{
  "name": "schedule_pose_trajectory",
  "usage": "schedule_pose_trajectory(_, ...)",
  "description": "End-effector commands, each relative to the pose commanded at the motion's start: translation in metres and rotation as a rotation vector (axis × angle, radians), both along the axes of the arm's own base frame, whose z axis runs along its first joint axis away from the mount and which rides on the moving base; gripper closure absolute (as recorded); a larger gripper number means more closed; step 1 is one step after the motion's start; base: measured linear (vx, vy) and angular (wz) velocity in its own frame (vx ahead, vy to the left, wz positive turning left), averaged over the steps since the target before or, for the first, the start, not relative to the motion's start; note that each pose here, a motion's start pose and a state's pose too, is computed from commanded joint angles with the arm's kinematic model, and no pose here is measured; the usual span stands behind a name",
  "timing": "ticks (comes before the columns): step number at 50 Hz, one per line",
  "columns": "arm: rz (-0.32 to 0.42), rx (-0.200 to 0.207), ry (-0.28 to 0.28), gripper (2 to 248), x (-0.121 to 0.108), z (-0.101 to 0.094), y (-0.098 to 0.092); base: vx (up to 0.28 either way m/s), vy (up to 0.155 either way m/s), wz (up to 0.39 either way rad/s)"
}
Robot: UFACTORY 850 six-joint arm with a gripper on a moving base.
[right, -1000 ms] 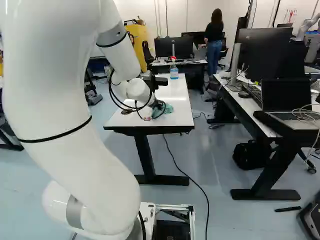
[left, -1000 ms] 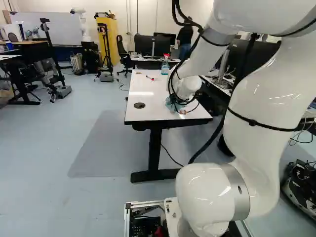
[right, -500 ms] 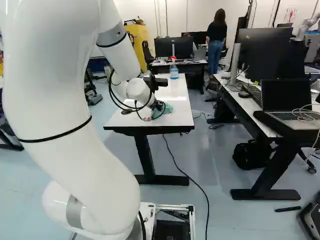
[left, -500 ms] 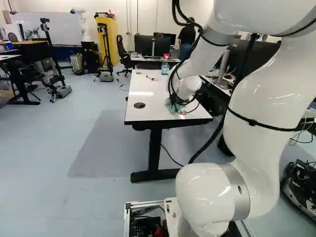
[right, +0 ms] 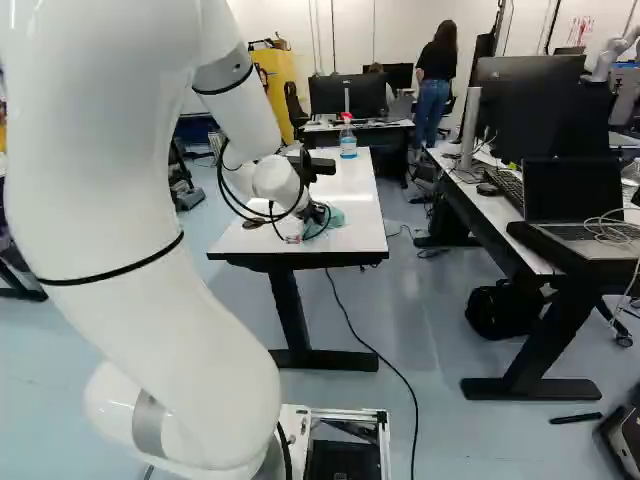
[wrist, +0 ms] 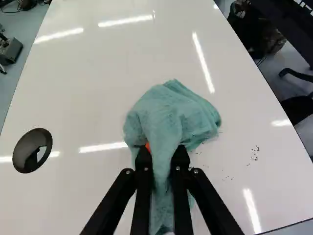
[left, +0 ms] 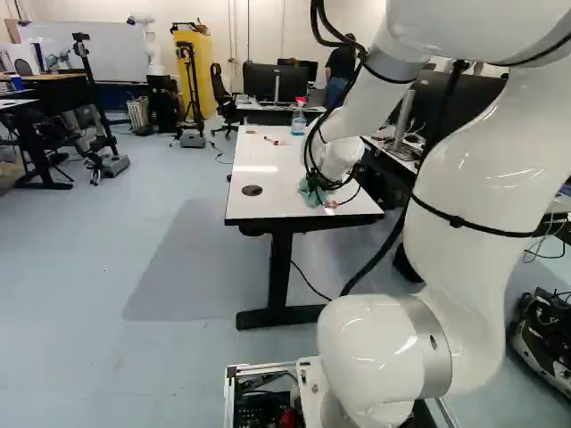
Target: Clean the table with the green towel
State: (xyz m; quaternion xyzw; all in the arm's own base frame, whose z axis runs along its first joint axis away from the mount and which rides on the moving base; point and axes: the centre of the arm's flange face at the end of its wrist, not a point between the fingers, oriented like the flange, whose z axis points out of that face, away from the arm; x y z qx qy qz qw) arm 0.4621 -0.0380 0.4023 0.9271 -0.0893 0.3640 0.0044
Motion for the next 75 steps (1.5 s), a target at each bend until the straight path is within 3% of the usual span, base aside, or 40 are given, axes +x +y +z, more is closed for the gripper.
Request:
schedule_pose_trajectory(25, 0.001, 0.002, 0.010, 205, 0.000, -0.001, 0.000, 0.000, 0.000, 0.000)
schedule_pose_trajectory(36, -0.006, 0.001, 0.007, 205, 0.011, -0.001, -0.004, 0.000, 0.000, 0.000)
schedule_pose_trajectory(52, -0.046, 0.001, 0.000, 205, 0.030, -0.001, -0.025, 0.000, 0.000, 0.000)
schedule_pose_trajectory(75, -0.120, 0.000, -0.004, 205, 0.033, -0.002, -0.063, 0.000, 0.000, 0.000)
